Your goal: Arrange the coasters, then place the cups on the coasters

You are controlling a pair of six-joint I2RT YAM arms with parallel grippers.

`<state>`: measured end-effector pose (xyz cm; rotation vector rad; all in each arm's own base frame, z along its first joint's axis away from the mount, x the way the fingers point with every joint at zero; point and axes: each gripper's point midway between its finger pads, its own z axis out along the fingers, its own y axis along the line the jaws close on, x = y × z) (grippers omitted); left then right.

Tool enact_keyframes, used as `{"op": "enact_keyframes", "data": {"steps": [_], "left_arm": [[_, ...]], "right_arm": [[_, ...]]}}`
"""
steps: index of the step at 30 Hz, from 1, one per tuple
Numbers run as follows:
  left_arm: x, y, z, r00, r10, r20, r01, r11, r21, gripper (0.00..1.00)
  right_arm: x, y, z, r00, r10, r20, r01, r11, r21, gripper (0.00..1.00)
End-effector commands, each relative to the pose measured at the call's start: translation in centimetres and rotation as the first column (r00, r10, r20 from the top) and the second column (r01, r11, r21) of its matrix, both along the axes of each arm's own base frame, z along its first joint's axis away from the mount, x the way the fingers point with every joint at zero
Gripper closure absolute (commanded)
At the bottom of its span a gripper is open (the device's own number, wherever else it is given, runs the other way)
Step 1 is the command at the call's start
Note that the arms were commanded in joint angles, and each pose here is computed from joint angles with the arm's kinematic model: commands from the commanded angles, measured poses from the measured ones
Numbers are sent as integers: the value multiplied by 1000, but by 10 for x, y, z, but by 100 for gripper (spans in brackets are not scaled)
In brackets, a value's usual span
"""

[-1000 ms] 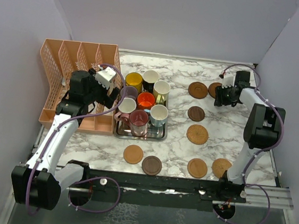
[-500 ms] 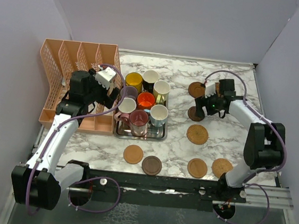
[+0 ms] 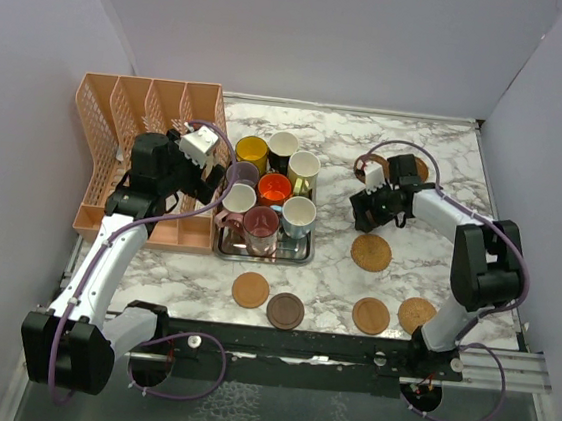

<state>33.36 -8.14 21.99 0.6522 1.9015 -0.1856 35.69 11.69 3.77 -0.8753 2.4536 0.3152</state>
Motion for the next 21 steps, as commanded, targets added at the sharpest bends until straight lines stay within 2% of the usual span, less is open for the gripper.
{"op": "enact_keyframes", "data": {"steps": [1, 21], "left_arm": [[-4, -6, 2, 999, -32, 7, 32, 999, -12, 1], [-5, -5, 2, 1000, -29, 12, 29, 1000, -8, 1]], "right_arm": [[15, -2, -4, 999, -3, 34, 4, 999, -36, 28], [39, -19, -16, 996, -32, 82, 44, 988, -150, 26]]}}
